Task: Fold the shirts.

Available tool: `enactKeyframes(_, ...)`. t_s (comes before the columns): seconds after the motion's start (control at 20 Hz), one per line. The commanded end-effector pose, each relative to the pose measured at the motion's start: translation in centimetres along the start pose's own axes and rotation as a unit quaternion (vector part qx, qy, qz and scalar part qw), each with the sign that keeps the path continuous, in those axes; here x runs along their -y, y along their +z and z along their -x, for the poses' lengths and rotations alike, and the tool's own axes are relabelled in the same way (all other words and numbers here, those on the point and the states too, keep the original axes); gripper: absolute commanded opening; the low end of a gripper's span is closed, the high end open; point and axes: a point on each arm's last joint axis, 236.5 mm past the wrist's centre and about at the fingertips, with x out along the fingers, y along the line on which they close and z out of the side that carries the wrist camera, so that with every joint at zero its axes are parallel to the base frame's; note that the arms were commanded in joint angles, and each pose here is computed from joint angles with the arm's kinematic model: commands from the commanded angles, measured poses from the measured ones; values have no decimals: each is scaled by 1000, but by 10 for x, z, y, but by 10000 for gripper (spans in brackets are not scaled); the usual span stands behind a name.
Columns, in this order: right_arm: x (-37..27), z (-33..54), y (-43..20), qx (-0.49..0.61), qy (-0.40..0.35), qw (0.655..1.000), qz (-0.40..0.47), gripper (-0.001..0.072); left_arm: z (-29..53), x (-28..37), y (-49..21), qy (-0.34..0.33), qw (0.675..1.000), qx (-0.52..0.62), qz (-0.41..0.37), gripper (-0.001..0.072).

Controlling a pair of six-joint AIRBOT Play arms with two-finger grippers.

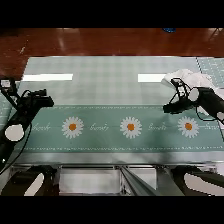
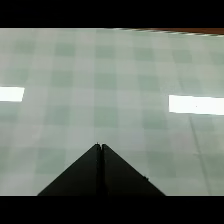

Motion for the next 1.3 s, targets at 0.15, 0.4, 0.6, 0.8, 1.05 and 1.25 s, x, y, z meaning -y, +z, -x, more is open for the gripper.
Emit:
enactKeyframes(0.15, 0, 0, 1, 1, 0, 1000, 0, 20, 0, 0, -1, 1, 1000, -1, 0, 17)
enactKeyframes(0.4, 0, 0, 1, 1, 0, 1000, 0, 20, 0, 0, -1, 1, 1000, -1, 0, 17)
enactKeyframes(0.6, 0, 0, 1, 1, 1, 1000, -1, 20, 0, 0, -1, 1, 1000, -1, 0, 17)
enactKeyframes(0.8, 1, 0, 16, 34, -2, 999, -4, 20, 0, 0, -1, 1, 1000, -1, 0, 17)
enactKeyframes(1.05, -4, 26, 79, 142, 18, 989, -45, 20, 0, 0, -1, 1, 1000, -1, 0, 17)
enactKeyframes(1.25, -10, 102, 142, 242, 41, 968, -60, 20, 1, -3, 18, 7, 1000, 25, 2, 17)
